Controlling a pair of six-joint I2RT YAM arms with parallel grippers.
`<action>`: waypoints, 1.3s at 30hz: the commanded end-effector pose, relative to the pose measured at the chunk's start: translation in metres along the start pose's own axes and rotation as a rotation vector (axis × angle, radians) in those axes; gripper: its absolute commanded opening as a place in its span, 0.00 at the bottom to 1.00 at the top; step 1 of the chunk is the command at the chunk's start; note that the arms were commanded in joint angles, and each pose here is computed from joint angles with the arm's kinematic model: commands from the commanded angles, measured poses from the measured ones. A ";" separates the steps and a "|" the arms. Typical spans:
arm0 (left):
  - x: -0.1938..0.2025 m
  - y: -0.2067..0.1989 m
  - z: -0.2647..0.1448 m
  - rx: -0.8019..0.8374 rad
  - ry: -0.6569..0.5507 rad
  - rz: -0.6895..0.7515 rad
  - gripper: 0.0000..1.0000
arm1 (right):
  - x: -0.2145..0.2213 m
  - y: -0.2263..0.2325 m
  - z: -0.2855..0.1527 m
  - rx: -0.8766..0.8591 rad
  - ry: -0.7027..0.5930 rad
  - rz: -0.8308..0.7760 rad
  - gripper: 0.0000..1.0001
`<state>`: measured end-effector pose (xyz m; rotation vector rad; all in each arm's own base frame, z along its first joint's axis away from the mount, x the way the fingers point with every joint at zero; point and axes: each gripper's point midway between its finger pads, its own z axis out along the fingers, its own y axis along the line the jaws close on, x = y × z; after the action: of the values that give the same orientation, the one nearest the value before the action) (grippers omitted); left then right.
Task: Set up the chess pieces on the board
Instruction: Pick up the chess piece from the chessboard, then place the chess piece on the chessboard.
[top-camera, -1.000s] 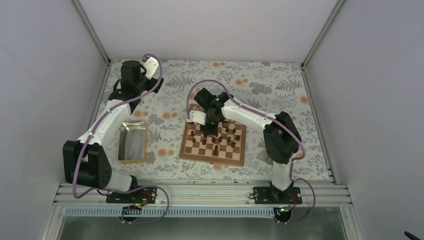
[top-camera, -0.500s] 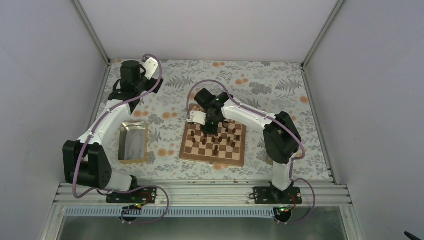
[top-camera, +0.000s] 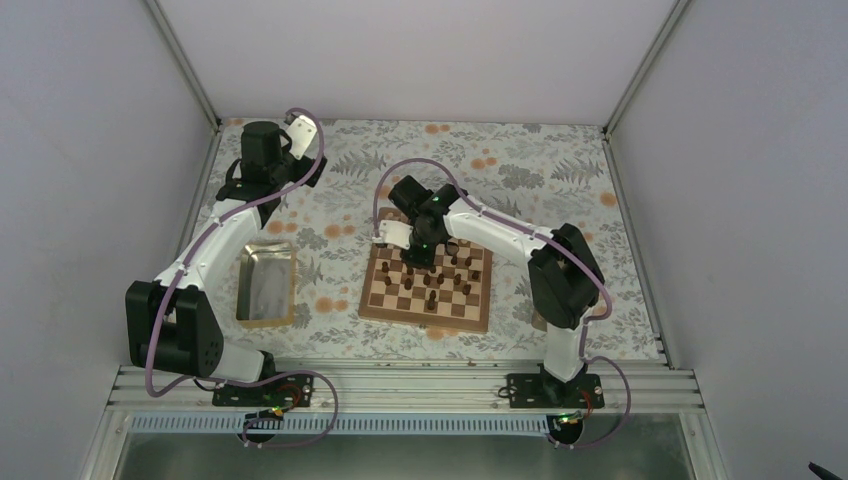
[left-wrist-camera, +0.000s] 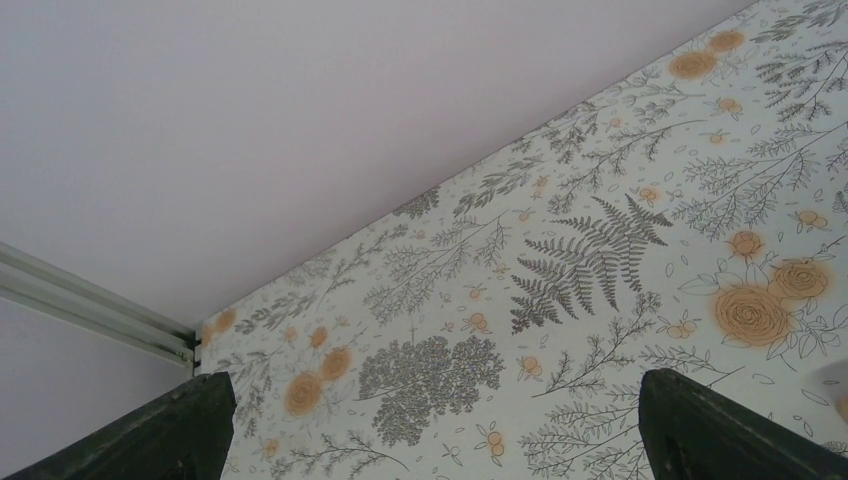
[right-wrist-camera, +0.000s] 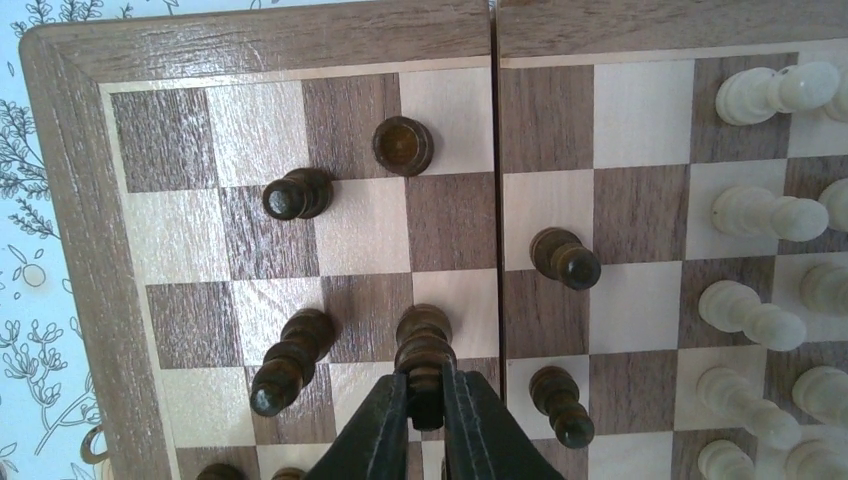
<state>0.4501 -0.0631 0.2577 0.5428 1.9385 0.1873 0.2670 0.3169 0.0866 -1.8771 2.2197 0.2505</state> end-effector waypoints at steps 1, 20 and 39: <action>-0.013 0.006 -0.009 -0.009 -0.046 0.005 1.00 | -0.001 0.002 -0.016 0.014 -0.007 0.002 0.05; -0.015 0.009 -0.010 -0.024 -0.049 0.002 1.00 | -0.001 0.021 -0.071 0.027 -0.079 0.019 0.04; -0.023 0.017 -0.016 -0.055 -0.059 -0.005 1.00 | 0.027 0.099 -0.040 -0.097 -0.067 -0.093 0.04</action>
<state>0.4491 -0.0620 0.2606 0.5374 1.9335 0.1929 0.1665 0.2884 0.1187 -1.9829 2.1548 0.3732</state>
